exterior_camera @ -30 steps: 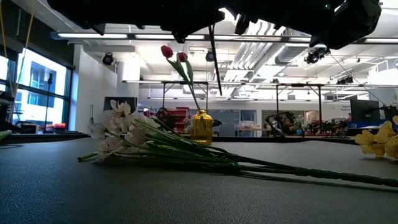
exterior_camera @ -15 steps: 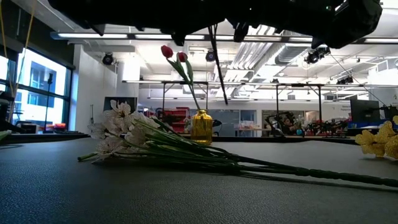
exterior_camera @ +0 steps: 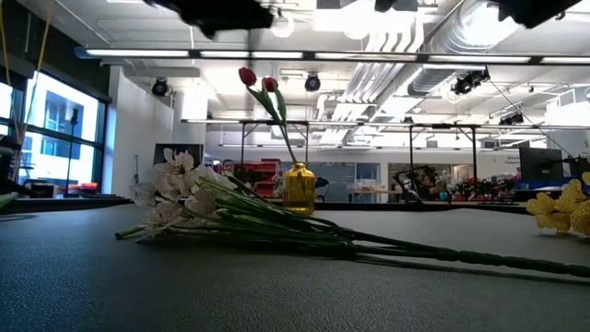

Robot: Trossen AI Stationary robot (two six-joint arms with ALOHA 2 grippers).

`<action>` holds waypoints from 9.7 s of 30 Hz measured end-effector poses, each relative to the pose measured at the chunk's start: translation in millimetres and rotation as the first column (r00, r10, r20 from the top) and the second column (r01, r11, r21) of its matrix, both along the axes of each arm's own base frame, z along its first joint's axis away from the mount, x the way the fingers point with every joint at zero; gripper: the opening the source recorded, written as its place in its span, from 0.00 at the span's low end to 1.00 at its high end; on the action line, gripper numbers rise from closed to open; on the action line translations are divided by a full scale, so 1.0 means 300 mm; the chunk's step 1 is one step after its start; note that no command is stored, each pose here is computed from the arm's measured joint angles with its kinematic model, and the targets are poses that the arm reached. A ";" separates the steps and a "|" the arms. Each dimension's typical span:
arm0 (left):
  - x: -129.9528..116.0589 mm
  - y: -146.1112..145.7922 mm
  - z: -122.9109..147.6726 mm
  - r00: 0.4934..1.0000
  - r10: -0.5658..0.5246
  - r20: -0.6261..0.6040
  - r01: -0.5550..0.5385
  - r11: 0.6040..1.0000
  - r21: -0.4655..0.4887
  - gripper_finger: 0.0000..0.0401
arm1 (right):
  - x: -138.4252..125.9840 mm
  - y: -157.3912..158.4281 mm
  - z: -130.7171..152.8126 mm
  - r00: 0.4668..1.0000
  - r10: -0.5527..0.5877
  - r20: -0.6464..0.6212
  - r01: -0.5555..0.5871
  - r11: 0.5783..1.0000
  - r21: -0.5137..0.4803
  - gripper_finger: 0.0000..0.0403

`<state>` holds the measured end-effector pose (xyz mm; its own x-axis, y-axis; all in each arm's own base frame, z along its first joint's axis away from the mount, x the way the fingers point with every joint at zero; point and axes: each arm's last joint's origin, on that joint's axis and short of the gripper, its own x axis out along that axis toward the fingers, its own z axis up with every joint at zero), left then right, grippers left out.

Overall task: Sort flowers into vase by color
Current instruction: Put the white flowers into the green vase, then put the red flower into the yellow vase

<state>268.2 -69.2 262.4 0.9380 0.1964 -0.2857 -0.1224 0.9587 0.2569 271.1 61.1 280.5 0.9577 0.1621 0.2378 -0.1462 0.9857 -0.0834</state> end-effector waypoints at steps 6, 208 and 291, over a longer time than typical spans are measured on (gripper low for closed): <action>-0.170 -0.037 0.079 0.995 0.093 -0.021 -0.093 0.996 0.011 0.00 | -0.025 0.051 0.011 0.999 0.051 0.012 -0.050 0.998 -0.037 0.54; -0.129 0.366 0.110 0.864 0.447 -0.231 -0.501 0.807 -0.313 0.42 | -0.010 0.020 -0.028 0.986 -0.120 -0.118 0.126 0.991 0.037 0.54; 0.031 0.292 -0.134 0.983 -0.160 -0.089 0.096 0.864 -0.494 0.00 | -0.151 0.181 -0.075 0.857 -0.378 -0.351 0.368 0.925 -0.097 0.54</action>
